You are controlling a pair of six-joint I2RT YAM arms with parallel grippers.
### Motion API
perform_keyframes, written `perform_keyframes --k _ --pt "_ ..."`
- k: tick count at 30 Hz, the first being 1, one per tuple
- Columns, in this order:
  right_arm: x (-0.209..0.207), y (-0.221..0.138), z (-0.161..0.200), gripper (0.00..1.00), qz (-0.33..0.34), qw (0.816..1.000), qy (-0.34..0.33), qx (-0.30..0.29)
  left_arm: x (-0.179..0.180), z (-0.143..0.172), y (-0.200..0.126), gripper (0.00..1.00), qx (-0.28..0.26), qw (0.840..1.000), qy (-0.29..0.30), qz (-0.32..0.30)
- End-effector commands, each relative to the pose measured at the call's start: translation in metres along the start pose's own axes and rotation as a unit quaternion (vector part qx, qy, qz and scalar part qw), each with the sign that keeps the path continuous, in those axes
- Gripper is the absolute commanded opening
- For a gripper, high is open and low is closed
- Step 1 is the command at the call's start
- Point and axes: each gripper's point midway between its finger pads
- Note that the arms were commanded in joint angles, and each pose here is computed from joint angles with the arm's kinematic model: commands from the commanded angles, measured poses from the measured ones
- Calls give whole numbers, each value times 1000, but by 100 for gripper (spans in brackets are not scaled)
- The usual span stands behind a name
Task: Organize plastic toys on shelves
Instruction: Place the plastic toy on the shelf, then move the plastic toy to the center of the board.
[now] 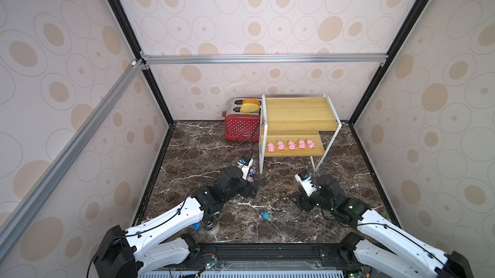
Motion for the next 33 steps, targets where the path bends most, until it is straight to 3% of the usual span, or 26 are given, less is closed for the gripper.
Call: perform_keyframes --k 1,6,14,21,24,28,33 --pt "39 16 -4 65 -69 993 -94 -13 33 16 1 99 23 995 -82 -47" --pt "75 40 10 63 -102 970 -218 -27 61 39 -1 99 51 988 -120 -88" --pt "83 80 29 64 -94 947 -308 -13 81 53 -7 98 61 982 -132 -124" --pt "78 111 32 49 -79 945 -318 -15 86 59 -8 98 74 981 -120 -137" --pt "72 116 27 35 -88 952 -293 -21 87 59 -9 99 76 981 -110 -139" --pt "64 123 17 28 -107 957 -267 -28 86 63 -5 99 72 984 -100 -131" --pt "49 128 9 28 -130 964 -230 -34 61 61 11 97 72 995 -51 -57"
Point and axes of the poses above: each gripper's point midway between its finger pads, its own y axis out along the fingers, its own x axis along the line the jaws close on, z = x × y, and after that the axes turned 2 degrees about -y, right-handed
